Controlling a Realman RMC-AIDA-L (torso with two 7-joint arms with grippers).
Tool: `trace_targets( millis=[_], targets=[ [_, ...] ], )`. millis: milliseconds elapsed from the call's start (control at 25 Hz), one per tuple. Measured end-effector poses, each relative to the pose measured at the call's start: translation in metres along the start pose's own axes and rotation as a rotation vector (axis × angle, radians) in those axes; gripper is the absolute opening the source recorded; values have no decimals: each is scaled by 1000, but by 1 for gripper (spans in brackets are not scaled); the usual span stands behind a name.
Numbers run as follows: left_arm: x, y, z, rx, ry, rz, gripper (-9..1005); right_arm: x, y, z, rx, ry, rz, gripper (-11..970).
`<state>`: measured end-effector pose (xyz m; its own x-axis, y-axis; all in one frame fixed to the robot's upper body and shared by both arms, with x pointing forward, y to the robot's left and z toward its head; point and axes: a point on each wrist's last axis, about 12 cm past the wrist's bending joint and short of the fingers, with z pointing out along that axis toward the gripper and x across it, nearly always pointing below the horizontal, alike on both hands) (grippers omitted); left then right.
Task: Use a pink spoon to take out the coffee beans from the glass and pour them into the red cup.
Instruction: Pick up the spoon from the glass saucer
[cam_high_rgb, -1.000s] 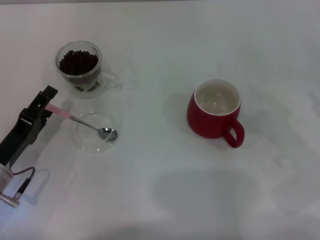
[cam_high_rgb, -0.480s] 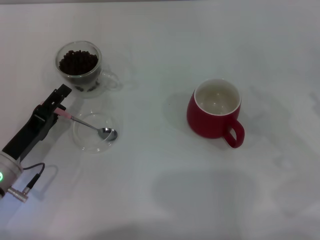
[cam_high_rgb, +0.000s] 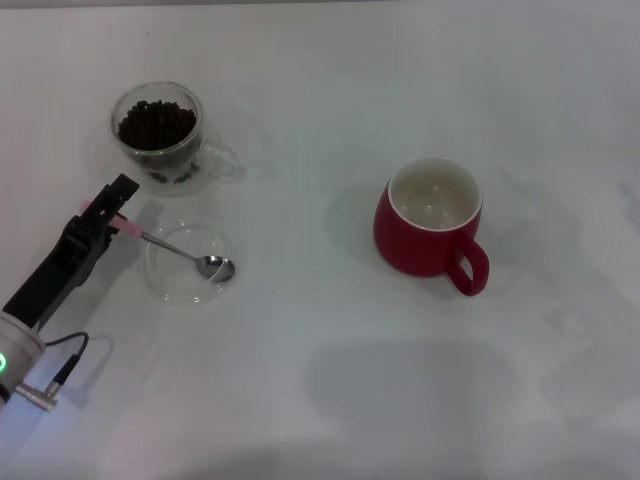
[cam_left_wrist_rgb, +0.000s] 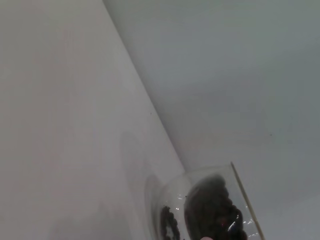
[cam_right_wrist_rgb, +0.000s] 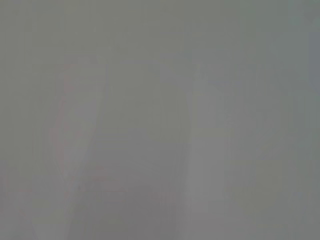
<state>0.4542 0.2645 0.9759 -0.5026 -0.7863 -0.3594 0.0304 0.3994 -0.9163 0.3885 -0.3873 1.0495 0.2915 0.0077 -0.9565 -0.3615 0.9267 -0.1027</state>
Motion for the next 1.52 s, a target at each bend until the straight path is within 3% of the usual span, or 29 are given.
trace_targets(
  millis=[320,520,1200,1360,1520],
  targets=[
    [-1,-1,0,8,-3,2,764,0,1,-1,0,-3,1,665],
    [-1,-1,0,8,-9,-1,658,0,2,-1,1,-4,3,665],
    [4,0,-3,1,14,-17,623,1,4,0,1,-6,8,666],
    [5,1,-3,-2,12,-22,410,1,4,1,2,-5,8,666],
    [5,1,-5,-6,4,-32,348,1,5,0,2,-7,9,666]
  ],
)
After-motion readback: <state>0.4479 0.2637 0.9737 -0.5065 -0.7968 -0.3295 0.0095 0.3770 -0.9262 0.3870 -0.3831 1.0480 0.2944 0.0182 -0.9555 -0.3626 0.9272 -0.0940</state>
